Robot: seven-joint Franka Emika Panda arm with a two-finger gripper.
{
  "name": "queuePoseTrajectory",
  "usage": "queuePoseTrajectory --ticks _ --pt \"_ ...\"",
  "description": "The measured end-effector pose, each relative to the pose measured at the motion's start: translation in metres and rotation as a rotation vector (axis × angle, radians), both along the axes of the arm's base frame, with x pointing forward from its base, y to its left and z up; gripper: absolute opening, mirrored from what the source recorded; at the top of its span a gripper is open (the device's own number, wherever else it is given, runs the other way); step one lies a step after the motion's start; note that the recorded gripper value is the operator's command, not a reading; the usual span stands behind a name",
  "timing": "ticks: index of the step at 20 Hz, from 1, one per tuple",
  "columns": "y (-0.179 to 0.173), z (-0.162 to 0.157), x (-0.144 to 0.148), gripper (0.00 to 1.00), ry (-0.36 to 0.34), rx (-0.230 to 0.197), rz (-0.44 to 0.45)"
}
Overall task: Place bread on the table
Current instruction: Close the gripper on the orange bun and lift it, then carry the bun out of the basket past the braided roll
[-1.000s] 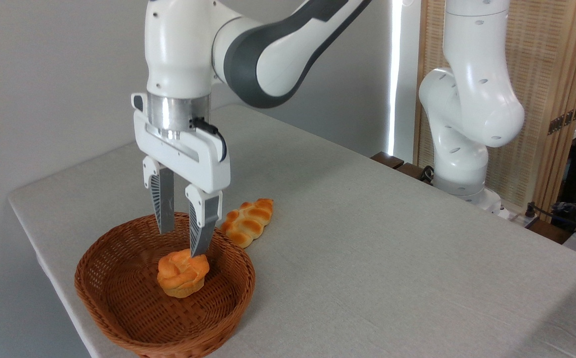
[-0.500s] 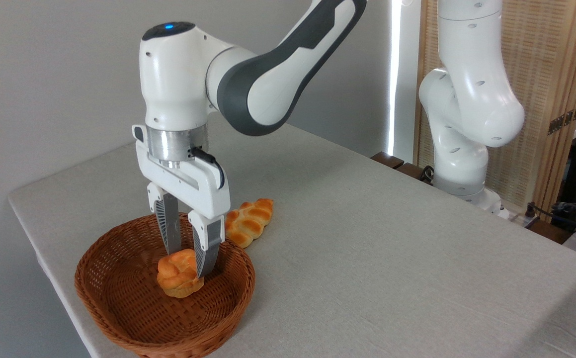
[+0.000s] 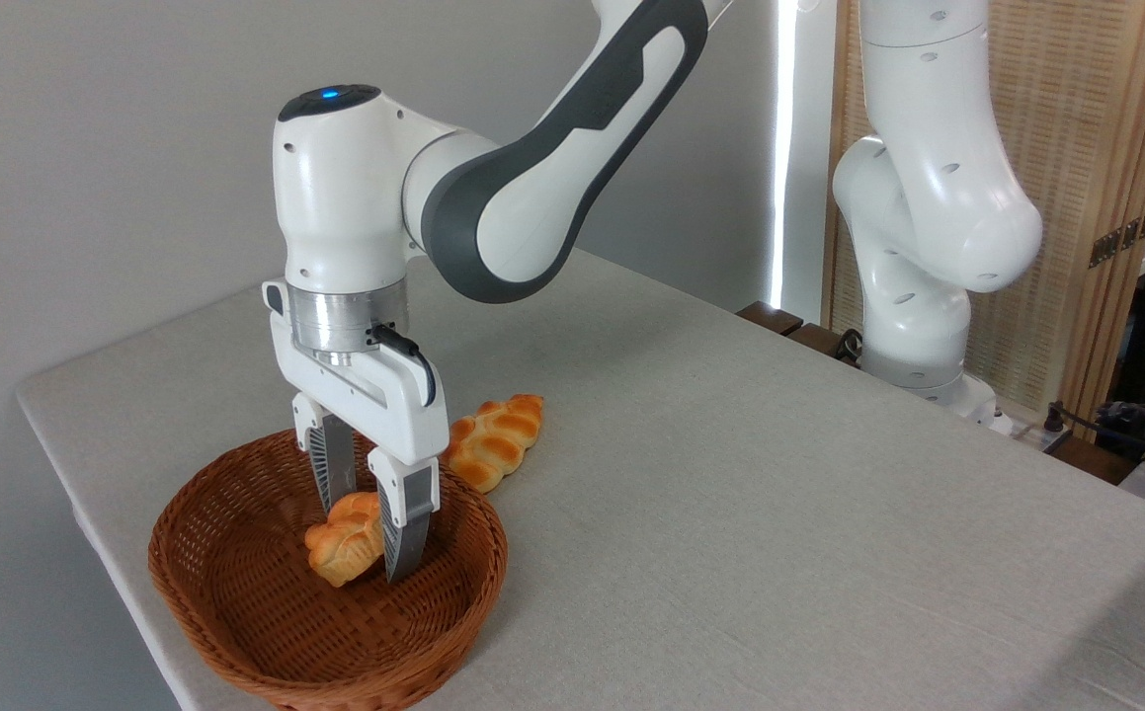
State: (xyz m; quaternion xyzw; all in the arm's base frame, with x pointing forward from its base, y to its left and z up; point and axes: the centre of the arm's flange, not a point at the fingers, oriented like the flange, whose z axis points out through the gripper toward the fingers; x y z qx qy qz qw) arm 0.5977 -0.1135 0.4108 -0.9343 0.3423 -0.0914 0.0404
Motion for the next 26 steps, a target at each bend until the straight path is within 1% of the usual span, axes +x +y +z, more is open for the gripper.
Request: queuePoseTrajectory --ticks 1,3,10,18,21,24,25,26 --pt "-0.001 -0.001 0.0 0.41 0.0 0.002 -0.003" --pt "-0.003 -0.001 0.0 0.31 0.0 0.003 -0.007" --pt "-0.003 0.0 0.001 0.29 -0.002 0.003 -0.007" --pt "-0.003 0.005 0.002 0.29 -0.012 0.001 -0.007" --pt "0.0 0.025 0.001 0.31 -0.044 -0.009 -0.002" --pt "0.004 0.062 -0.005 0.34 -0.101 -0.029 0.002" --pt "0.006 0.074 -0.009 0.34 -0.11 -0.034 0.003" --pt "0.008 0.085 -0.015 0.34 -0.103 -0.036 0.006"
